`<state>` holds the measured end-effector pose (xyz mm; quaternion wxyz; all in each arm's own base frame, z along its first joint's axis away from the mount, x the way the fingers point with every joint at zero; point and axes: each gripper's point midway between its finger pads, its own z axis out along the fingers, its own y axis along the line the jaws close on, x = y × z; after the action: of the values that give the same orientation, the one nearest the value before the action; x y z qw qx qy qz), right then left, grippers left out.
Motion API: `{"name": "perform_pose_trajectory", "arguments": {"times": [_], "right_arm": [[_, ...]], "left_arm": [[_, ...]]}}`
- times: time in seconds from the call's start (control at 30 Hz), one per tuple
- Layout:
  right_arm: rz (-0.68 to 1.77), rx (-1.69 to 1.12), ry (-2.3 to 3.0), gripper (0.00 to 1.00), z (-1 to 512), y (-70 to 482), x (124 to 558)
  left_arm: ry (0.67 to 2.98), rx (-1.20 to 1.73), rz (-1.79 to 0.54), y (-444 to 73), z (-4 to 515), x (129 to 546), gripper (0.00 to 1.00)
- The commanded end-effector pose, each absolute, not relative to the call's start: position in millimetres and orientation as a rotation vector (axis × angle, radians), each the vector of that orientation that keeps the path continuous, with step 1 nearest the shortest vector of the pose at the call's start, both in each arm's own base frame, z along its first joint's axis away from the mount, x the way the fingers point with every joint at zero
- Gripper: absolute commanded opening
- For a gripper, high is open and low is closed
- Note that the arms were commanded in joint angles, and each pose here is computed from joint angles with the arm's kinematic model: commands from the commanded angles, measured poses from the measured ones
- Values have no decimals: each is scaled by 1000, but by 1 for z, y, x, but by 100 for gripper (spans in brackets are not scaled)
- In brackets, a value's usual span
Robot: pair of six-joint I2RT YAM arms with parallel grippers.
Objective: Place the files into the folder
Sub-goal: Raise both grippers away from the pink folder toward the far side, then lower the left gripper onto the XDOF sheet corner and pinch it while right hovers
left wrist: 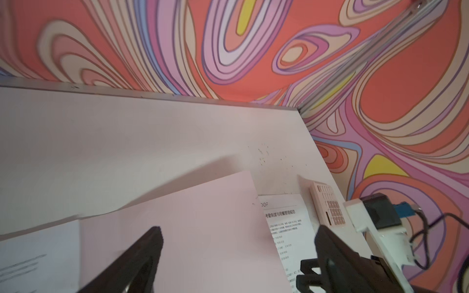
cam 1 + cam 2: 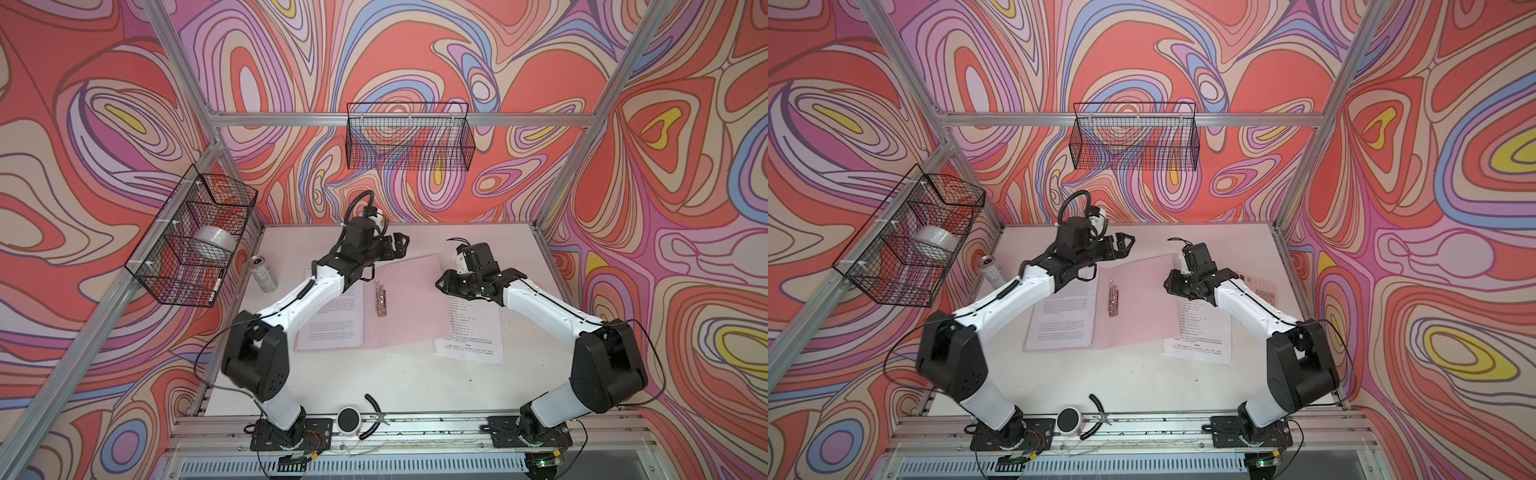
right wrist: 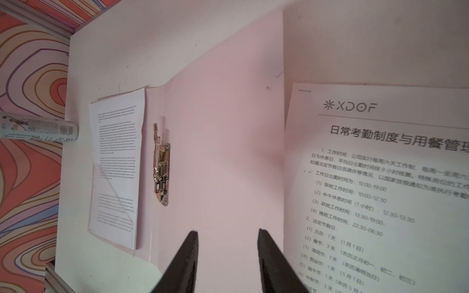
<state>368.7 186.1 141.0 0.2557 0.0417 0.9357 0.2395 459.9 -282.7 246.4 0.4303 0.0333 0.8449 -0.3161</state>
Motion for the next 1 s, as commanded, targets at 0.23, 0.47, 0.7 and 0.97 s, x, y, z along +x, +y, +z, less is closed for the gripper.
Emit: {"name": "perform_pose_trajectory", "arguments": {"times": [0.23,0.47,0.7,0.97], "right_arm": [[561,154,2612,43,114,167,349],[633,132,2662,43,87,182,355],[734,120,2674,40,79,201,367],[767,56,2721,35,62,234,371]], "left_arm": [[2192,210,-999,-379,202,494,93],[2238,185,-966,-368,177,482,93],[2277,167,-938,-355,158,466,92],[2291,150,-916,-351,149,467,93]]}}
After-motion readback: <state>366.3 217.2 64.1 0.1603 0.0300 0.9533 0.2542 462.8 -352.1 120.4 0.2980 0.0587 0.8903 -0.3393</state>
